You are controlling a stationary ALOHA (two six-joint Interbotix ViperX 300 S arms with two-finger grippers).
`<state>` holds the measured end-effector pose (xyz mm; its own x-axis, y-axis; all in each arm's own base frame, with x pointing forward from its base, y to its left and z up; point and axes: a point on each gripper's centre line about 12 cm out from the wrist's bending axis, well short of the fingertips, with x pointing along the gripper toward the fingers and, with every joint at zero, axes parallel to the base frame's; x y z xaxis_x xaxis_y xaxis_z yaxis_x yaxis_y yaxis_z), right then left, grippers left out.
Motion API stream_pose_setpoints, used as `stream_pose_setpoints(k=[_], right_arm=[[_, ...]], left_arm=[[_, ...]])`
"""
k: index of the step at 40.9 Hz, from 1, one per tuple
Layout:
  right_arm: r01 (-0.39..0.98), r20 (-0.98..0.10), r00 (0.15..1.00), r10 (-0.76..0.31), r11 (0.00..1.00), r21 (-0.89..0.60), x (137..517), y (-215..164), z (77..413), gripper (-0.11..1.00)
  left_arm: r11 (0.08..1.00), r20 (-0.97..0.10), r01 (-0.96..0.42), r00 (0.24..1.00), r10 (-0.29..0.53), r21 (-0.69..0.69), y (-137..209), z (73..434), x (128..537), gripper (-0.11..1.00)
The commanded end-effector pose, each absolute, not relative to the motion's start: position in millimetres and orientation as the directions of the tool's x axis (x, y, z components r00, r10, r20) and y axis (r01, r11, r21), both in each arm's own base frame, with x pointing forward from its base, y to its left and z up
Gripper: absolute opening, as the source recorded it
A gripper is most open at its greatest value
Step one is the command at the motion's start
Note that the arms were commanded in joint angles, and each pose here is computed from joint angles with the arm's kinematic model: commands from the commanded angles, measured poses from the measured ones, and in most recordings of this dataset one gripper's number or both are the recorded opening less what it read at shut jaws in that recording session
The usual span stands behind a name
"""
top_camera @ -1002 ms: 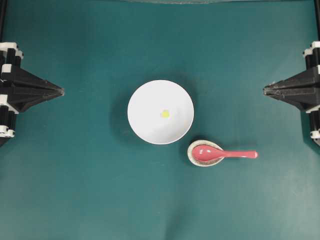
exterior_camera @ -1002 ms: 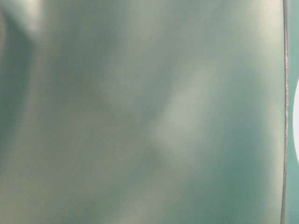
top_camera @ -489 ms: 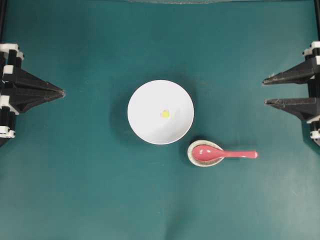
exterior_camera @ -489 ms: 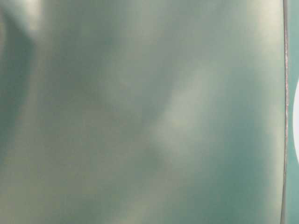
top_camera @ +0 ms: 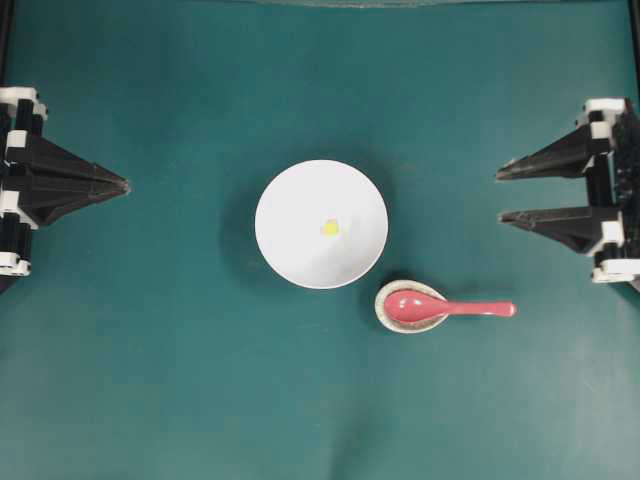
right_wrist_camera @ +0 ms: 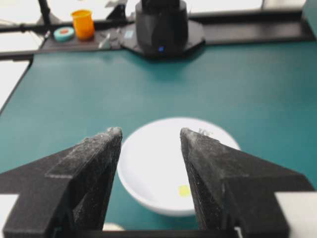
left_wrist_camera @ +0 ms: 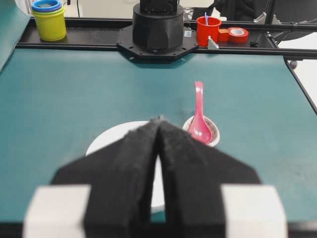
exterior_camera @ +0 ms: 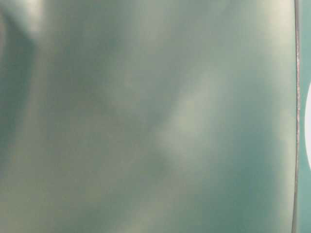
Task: Scoop the yellow hexagonal prism block from the bowl with a spoon using the right arm.
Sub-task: 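Move the right gripper to the pink spoon handle in the spoon rest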
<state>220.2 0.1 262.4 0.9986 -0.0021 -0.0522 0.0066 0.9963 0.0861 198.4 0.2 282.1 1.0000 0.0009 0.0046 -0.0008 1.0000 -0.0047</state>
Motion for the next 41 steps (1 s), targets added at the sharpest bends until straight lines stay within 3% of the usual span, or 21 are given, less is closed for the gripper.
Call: stream_pose_setpoints(k=[1,22,41], right_arm=[[-0.006,-0.060,0.998,0.012,0.995,0.101,227.4,3.4,258.8,0.56],[-0.050,-0.177,0.980,0.088,0.977,0.207,255.4,28.7,194.4,0.56],[-0.031,-0.155,0.985,0.078,0.958,0.286,239.7,49.7,147.6,0.56]], left_arm=[[1.000,0.031,-0.002,1.000,0.002,-0.005,0.5,292.5,200.7,-0.01],[1.000,0.020,-0.002,1.000,0.002,-0.018,0.5,291.2,200.7,-0.01],[1.000,0.014,-0.001,1.000,0.002,-0.023,0.5,290.5,200.7,-0.01]])
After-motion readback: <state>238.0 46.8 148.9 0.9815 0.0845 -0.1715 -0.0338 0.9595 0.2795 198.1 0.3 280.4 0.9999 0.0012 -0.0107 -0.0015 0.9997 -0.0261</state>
